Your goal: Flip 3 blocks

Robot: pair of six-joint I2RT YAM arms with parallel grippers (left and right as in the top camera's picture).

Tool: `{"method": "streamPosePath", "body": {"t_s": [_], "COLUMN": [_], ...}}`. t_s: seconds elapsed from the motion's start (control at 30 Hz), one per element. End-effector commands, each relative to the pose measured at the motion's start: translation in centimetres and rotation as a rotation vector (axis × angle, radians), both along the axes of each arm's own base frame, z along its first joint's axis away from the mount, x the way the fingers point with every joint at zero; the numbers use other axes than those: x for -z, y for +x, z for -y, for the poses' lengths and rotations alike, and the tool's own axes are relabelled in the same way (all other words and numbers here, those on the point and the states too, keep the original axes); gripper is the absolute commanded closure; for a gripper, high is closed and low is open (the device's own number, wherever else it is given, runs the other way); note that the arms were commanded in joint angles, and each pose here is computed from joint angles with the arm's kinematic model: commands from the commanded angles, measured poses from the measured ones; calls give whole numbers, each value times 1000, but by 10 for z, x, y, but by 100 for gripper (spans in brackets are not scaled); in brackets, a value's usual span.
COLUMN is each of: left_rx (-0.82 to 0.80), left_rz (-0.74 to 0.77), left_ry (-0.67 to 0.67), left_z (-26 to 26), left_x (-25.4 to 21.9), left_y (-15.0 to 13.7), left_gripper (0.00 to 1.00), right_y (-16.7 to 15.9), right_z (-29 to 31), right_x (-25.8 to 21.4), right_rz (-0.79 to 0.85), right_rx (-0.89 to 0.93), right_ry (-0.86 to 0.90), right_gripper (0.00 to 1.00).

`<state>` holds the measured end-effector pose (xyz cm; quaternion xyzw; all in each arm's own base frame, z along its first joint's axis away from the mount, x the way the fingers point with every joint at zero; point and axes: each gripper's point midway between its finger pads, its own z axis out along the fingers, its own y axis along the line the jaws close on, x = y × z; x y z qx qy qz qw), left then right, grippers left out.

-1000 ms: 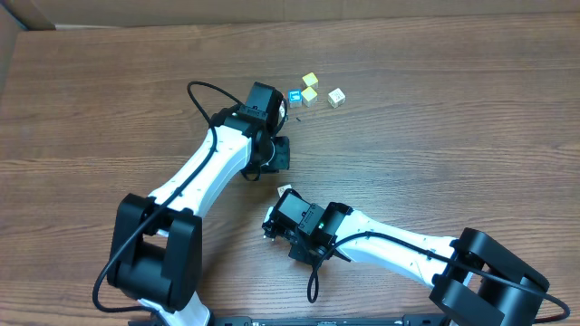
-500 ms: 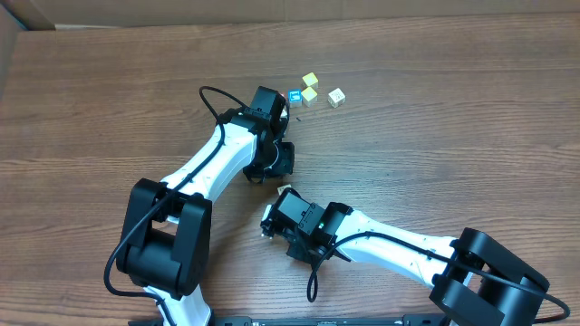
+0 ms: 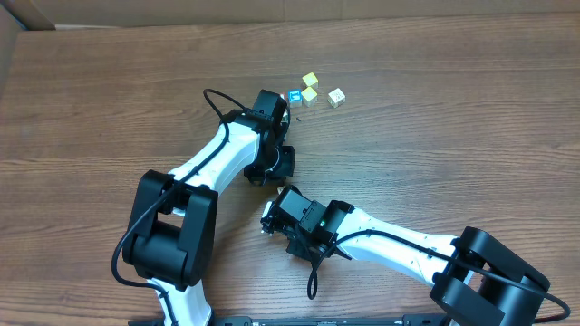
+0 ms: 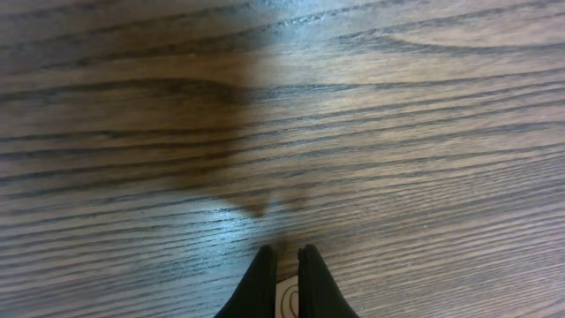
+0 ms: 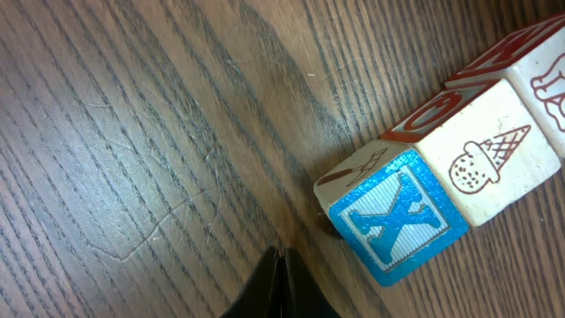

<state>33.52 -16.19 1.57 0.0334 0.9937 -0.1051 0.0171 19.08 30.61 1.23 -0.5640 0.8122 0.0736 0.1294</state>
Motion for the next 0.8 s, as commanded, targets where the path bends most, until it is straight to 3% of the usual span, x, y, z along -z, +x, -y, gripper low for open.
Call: {"method": "streamPosePath", "body": {"t_s": [0.0, 0.77], "left_rx": [13, 35], "left_rz": [-17, -11], "left_ry": [-16, -17], "left_z": [0, 0], "left_x": [5, 5], "left_y": [-1, -1], "left_gripper": [96, 96], "right_y": [8, 17], "right_z": [-7, -15], "right_x": [-3, -7], "right_rz": [18, 62], "right_rx": [4, 10], "right_ry": [12, 46], "right_gripper": [96, 96]}}
